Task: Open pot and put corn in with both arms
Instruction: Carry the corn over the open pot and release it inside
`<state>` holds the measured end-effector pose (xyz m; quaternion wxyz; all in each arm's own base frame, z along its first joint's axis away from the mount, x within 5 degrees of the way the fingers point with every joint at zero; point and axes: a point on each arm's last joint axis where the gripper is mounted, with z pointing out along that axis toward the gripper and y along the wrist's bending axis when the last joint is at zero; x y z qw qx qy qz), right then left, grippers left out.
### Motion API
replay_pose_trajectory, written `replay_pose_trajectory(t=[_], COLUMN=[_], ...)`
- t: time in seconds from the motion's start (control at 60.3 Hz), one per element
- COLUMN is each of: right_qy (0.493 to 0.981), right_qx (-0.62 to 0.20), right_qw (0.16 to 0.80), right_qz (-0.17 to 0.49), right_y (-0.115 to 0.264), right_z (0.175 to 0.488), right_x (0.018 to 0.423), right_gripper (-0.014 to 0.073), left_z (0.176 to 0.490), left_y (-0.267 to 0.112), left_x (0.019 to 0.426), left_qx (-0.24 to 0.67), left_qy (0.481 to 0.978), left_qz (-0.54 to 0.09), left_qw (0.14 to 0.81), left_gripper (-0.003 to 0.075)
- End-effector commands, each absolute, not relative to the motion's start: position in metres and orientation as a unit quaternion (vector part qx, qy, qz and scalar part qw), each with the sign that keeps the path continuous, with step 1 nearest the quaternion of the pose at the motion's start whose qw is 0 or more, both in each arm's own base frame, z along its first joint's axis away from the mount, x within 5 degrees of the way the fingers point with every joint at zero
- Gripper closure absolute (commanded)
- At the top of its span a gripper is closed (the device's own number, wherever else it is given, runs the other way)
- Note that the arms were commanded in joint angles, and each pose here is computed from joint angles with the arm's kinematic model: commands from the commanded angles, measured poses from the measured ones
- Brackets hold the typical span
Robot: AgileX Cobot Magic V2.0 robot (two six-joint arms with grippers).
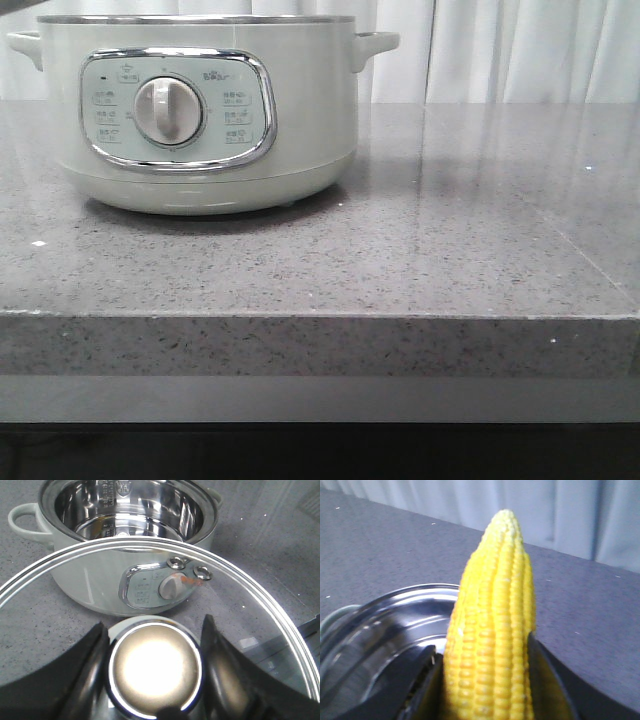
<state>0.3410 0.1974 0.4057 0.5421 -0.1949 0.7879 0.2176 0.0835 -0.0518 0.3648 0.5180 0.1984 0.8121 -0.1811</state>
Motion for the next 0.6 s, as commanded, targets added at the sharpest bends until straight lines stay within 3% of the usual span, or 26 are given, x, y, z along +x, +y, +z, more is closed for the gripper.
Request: replay_pose_trajectory(t=[0.0,0.232,0.398,0.58], right_qy=[0.755,0.770,0.783,0.778], right_qx=[-0.210,-0.241,-0.249,-0.245], right_qw=[0.574,0.538,0.516,0.525], right_qz=[0.236,0.244,0.242,0.242], right_y=[0.220,0.261,0.263,0.261], right_z=[0.425,0.393,0.385,0.388], right_x=[0.342,0.358,0.358,0.359], right_gripper=[0.0401,0.0383,0.0176,0.0029], left_z=[0.389,0.389,0.389,0.389], left_y=[-0.052,-0.052,-0.052,-0.052], left_x=[0.084,0.084,0.084,0.085], left_qx=[0.179,0.179,0.179,0.178], left_qy=[0.764,0.764,0.764,0.762], left_qz=[-0.205,-0.205,-0.205,-0.205], left_qw=[0.586,0.586,0.586,0.588], left_gripper=[0.0595,0.0595,0.0595,0.0595])
